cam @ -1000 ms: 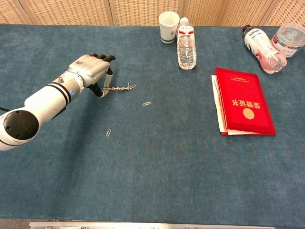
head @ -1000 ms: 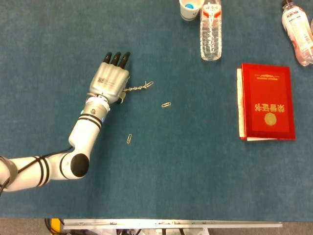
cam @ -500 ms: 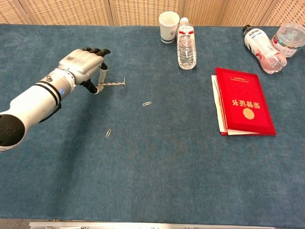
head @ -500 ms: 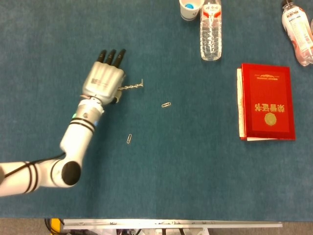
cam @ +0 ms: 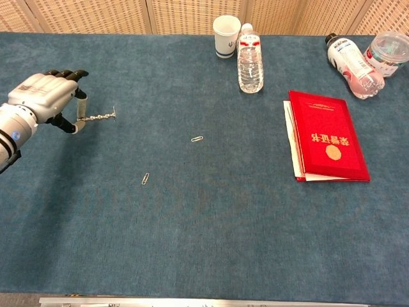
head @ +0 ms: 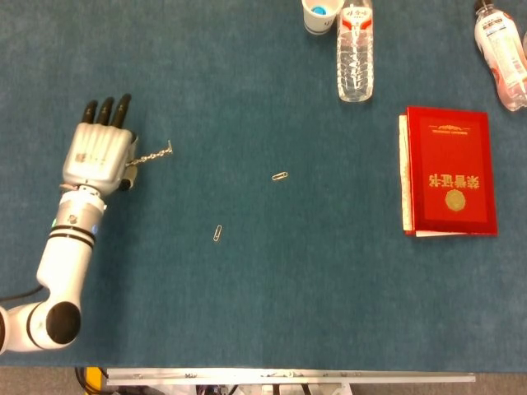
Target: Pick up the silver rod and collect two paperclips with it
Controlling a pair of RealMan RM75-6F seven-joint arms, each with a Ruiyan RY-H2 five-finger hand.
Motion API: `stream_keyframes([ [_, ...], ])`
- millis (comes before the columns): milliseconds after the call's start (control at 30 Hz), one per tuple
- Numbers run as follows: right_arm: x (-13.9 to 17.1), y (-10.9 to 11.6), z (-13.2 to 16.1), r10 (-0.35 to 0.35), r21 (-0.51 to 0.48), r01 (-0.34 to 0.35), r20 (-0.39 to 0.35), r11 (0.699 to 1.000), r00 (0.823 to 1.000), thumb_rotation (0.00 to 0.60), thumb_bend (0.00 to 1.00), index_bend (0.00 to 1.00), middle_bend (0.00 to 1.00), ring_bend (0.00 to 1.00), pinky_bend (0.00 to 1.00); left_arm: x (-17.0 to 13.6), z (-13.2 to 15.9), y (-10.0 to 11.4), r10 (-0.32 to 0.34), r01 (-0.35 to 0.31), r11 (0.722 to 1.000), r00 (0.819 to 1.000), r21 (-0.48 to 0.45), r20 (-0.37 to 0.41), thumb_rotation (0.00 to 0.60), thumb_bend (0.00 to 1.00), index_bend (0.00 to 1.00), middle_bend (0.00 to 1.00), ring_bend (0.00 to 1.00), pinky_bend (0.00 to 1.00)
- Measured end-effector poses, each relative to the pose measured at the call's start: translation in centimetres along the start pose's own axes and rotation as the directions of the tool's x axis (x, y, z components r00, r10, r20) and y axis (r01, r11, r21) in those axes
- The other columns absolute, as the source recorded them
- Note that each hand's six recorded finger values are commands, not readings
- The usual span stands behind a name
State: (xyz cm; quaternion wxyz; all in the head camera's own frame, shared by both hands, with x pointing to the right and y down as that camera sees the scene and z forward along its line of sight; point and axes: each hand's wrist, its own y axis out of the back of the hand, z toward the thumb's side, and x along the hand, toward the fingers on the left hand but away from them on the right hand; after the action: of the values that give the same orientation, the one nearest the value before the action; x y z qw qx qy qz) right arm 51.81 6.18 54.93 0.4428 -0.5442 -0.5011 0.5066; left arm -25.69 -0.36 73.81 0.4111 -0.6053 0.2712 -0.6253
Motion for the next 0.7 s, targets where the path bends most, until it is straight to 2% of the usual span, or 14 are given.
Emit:
stream_keyframes([
  [267, -0.1, 0.0, -0.1, -0.001, 0.001, 0.001, 0.004, 1.0, 1.0, 0.6, 0.5, 0.17, 0.17, 0.13, 0.27, -0.6, -1.6, -2.4, -0.053, 0.052, 0.998, 0.998, -0.027, -0.027, 0.6, 0.36, 0.63, 0.0, 0.0, 0.07],
  [533, 0.0, 0.0, 0.0, 0.001, 0.001, -0.001, 0.002, 1.0, 1.0, 0.6, 0.5, 0.17, 0.17, 0.13, 0.27, -1.5, -2.5, -3.7, -0.081, 0.078, 0.995, 0.996, -0.065, -0.043, 0.6, 0.36, 0.37, 0.0, 0.0, 0.07],
  [700, -0.1, -0.2, 0.0, 0.005, 0.005, -0.005, 0.002, 1.0, 1.0, 0.6, 0.5, 0.17, 0.17, 0.13, 0.27, -2.0, -2.9, -3.4, -0.063, 0.059, 0.995, 0.997, -0.075, -0.05, 0.6, 0.36, 0.32, 0.0, 0.0, 0.07],
])
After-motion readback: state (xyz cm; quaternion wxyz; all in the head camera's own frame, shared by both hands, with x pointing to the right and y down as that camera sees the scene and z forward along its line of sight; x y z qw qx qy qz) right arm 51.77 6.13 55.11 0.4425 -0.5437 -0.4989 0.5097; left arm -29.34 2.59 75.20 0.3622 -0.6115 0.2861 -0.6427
